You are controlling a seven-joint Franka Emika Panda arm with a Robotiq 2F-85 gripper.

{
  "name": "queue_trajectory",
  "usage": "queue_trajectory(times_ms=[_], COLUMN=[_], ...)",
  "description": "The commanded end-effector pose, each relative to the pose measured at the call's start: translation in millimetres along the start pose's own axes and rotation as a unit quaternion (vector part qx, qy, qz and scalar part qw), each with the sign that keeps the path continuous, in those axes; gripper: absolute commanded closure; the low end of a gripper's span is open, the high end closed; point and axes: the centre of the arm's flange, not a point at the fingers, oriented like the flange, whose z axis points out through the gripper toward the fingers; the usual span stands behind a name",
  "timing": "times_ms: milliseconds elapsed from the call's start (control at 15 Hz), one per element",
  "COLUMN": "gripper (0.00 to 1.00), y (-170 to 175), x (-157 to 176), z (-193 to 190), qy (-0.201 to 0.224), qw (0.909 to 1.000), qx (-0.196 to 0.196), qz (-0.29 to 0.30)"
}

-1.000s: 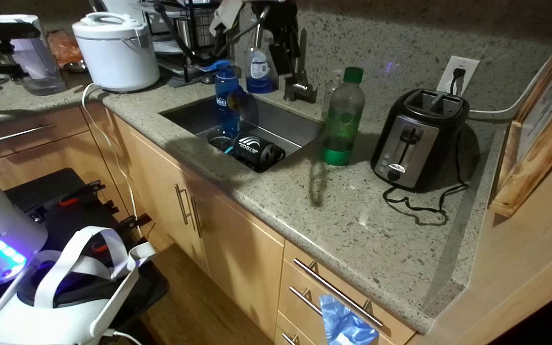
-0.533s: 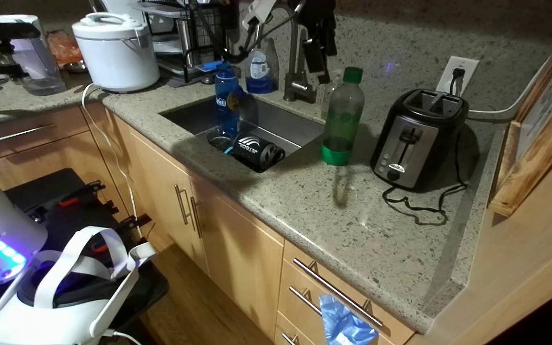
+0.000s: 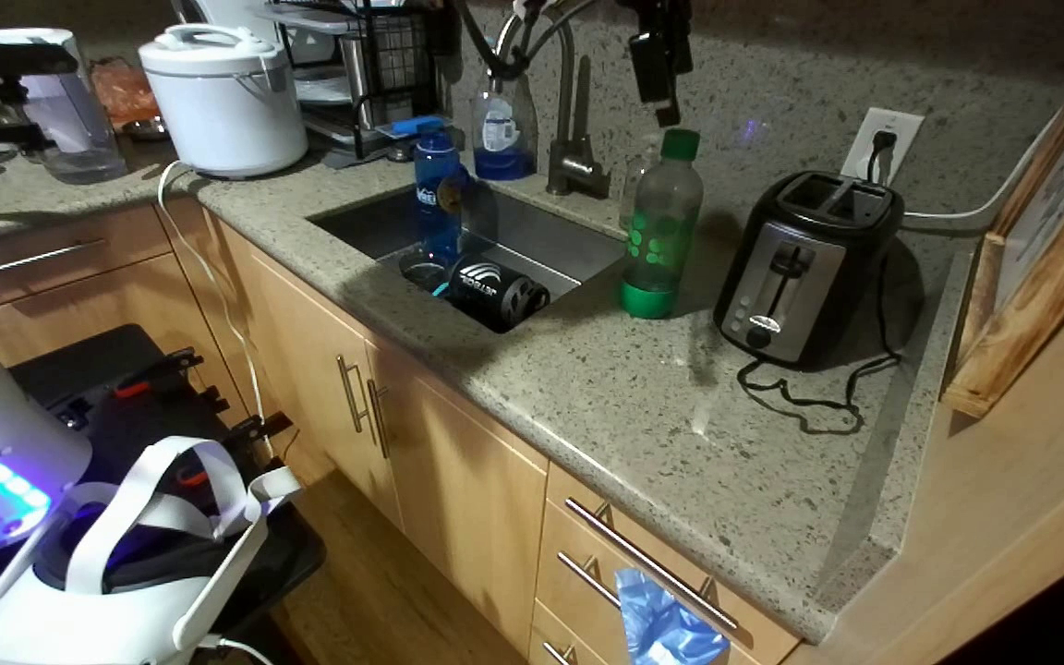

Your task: Place the green bottle in the sink

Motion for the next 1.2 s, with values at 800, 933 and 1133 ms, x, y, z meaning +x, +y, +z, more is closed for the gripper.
queue_trajectory(times_ms=[800,933,1133], gripper=[0.0,0.0,0.0], y=[-29.5,-34.3,-37.1], x=[-7.9,-7.9,-1.7], z=[27.6,33.5,41.2], qy=[-0.034,-0.034,-0.037], qw=[0.9989,0.9986,0.9983], qx=[-0.033,-0.039,-0.044], qz=[-0.01,-0.009,-0.004])
